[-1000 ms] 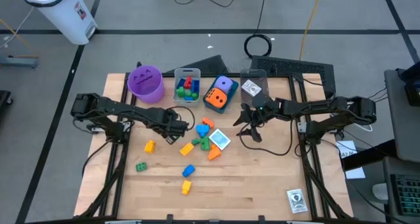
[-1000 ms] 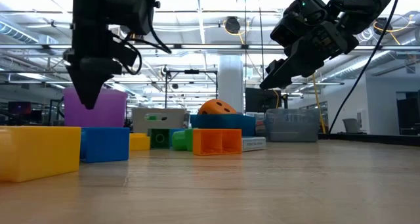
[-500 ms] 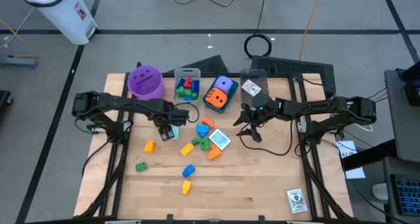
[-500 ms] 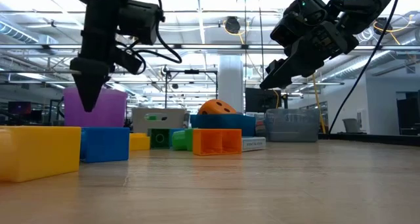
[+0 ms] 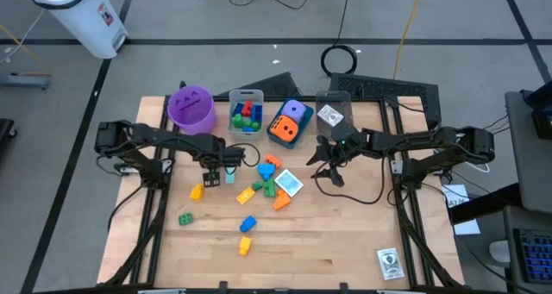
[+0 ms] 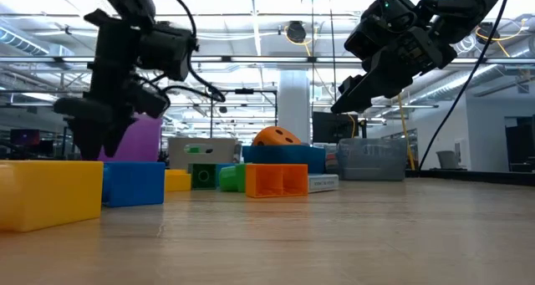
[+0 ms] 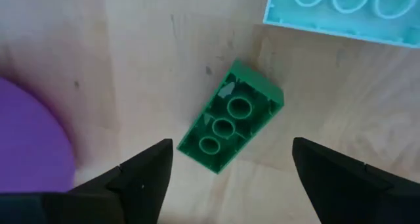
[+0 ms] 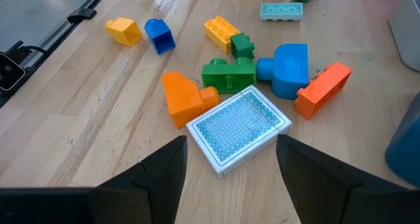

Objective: Pick & Place Toys
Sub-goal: Put the green game piece into the gray bin

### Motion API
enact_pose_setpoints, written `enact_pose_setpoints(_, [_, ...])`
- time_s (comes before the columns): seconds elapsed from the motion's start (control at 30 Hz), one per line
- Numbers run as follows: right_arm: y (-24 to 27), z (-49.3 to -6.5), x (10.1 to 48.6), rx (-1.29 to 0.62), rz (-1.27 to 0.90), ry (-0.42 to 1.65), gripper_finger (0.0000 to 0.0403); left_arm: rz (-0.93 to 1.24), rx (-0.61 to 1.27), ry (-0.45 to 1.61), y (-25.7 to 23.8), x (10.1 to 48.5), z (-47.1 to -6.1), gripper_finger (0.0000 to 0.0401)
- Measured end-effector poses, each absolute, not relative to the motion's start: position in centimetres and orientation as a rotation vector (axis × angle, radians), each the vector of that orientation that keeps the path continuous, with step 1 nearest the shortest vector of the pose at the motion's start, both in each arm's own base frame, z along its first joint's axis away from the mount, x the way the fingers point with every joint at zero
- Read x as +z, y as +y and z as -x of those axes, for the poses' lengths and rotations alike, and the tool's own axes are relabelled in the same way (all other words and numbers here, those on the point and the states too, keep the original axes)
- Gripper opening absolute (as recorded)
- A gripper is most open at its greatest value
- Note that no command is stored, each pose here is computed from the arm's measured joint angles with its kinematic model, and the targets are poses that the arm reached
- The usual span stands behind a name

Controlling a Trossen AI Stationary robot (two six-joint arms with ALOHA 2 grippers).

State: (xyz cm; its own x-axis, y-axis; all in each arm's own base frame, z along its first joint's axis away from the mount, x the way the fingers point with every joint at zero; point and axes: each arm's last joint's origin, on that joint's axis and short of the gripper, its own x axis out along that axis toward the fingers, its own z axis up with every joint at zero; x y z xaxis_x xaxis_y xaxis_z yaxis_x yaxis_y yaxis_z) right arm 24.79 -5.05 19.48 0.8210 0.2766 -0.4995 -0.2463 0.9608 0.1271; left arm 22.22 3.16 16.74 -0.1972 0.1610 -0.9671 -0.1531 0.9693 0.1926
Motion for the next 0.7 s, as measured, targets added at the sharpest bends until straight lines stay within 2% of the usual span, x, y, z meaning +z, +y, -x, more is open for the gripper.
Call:
enact_pose_setpoints(0.23, [-5.0, -24.8, 19.5, 0.279, -0.057, 0.54, 0.0228, -0.086, 0.281, 1.726, 3.3, 14.8, -21.5, 0.0326])
enact_pose_setpoints(0.53, [-5.0, -24.8, 19.5, 0.279, -0.057, 0.54, 0.0228, -0.046, 0.31, 1.663, 4.6, 14.6, -21.9, 0.0326])
enact_pose_setpoints(0.7, [-5.0, -24.8, 19.5, 0.279, -0.058, 0.54, 0.0228, -0.001, 0.257, 1.642, 5.0, 14.6, -22.0, 0.03])
